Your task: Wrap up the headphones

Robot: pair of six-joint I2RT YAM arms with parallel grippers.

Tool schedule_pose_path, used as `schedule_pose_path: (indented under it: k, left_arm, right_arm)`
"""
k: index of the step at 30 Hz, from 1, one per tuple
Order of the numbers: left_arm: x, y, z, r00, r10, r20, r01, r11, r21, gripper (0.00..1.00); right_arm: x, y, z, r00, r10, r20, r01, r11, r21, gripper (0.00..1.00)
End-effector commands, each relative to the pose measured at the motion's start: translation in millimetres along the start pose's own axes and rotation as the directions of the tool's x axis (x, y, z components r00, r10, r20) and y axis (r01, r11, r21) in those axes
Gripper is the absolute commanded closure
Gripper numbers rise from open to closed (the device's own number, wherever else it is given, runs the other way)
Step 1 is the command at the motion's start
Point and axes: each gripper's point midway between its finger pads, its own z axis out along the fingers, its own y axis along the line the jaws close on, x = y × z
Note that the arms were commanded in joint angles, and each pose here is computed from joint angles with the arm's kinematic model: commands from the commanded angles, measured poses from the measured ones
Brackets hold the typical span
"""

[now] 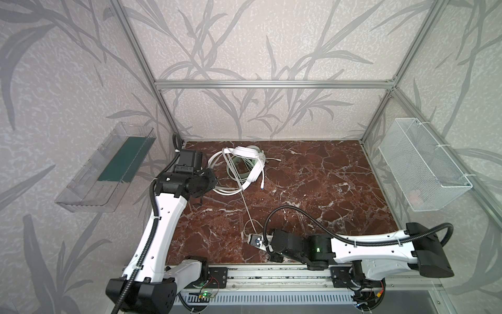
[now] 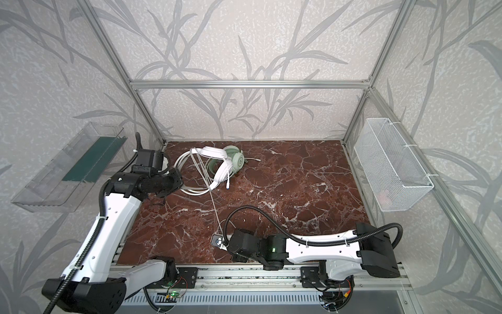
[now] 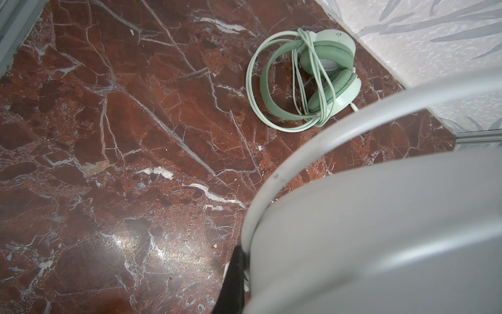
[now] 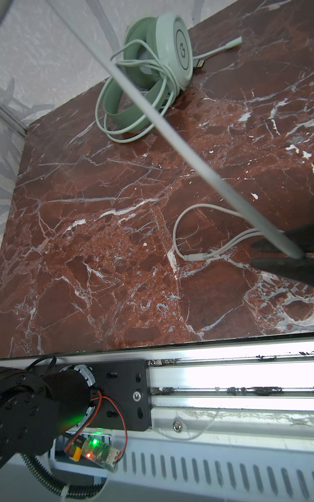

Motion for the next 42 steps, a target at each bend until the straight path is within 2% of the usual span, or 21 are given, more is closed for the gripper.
schedule_pose_path:
  k: [1,9,20,33,42]
  left_arm:
    - [-14.0,-5.7,0.0,0.998,0.007,0.060,-0.009,1.000,0.030,1.00]
    - [8.0,9.2,31.1,0.999,0.017,-0.032,-0.017,1.000,-0.010,1.00]
    - [32.0,20.8,56.8,0.993,0.021,-0.120,-0.026,0.999,-0.035,1.00]
    - [51.1,21.9,69.7,0.982,0.060,-0.180,-0.068,0.997,-0.037,1.00]
    - [59.6,21.9,75.7,0.974,0.089,-0.209,-0.101,0.994,-0.045,1.00]
  right_arm:
    - [-14.2,-11.7,-14.0,0.997,-0.077,0.011,0.076,0.995,0.057,1.00]
    - [-57.7,-40.1,-41.2,0.979,-0.166,0.116,0.145,0.974,0.172,1.00]
    - [-98.0,-60.5,-55.7,0.947,-0.285,0.146,0.238,0.932,0.273,1.00]
    - [-143.2,-78.7,-50.0,0.904,-0.411,0.118,0.337,0.854,0.397,1.00]
    - [-170.1,-94.4,-42.6,0.877,-0.476,0.070,0.384,0.781,0.493,1.00]
